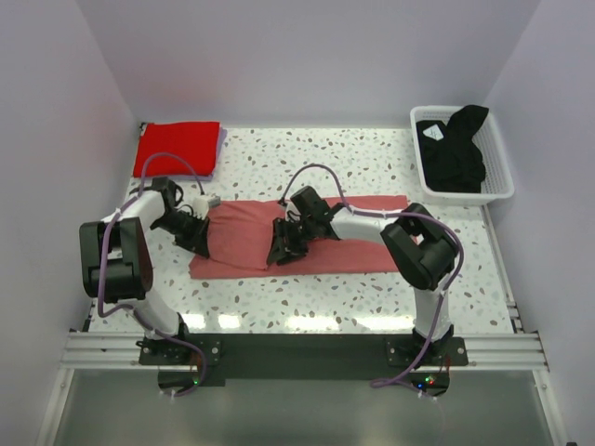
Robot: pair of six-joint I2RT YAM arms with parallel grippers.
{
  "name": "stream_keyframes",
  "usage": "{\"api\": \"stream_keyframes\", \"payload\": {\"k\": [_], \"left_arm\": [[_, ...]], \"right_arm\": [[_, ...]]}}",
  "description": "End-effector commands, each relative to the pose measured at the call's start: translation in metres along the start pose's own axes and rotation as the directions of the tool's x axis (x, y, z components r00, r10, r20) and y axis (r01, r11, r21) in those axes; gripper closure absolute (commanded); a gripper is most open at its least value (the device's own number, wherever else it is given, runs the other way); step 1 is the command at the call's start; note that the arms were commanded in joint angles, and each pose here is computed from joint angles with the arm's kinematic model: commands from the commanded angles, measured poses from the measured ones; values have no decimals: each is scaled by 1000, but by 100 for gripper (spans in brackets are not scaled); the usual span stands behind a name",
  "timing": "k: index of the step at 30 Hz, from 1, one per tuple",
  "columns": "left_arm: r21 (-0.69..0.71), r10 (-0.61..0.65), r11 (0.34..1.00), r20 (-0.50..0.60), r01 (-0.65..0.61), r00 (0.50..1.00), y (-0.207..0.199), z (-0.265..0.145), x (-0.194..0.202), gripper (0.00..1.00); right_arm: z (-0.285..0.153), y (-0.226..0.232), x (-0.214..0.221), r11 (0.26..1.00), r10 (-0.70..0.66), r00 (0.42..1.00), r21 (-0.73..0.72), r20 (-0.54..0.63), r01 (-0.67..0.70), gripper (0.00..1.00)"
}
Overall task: Fold and stack the t-shirts
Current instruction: Fold the tshirt
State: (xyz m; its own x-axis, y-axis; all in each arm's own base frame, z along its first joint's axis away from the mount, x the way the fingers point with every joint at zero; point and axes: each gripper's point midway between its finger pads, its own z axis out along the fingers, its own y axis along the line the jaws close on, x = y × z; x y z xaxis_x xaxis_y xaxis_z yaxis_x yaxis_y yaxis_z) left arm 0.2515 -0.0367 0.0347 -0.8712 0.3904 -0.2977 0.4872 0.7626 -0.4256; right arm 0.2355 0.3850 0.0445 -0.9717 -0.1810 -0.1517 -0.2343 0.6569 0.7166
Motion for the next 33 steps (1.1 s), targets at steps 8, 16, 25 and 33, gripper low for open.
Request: {"api": "stream_keyframes", "payload": {"k": [8, 16, 25, 33], "left_arm": [[3, 46, 999, 51, -46, 998, -6, -11, -15, 99], [2, 51, 999, 50, -51, 997, -8, -14, -15, 99], [-2, 62, 998, 47, -62, 997, -10, -20, -17, 100], [6, 80, 997, 60, -80, 995, -18, -34, -24, 100]], "right_arm": [[16, 22, -5, 995, 83, 997, -57, -2, -83, 57], [22, 21, -5, 993, 108, 994, -54, -19, -109, 68], [17, 28, -10, 991, 115, 993, -71, -23, -116, 92], [2, 43, -25, 989, 92, 996, -120, 5, -91, 100]]}}
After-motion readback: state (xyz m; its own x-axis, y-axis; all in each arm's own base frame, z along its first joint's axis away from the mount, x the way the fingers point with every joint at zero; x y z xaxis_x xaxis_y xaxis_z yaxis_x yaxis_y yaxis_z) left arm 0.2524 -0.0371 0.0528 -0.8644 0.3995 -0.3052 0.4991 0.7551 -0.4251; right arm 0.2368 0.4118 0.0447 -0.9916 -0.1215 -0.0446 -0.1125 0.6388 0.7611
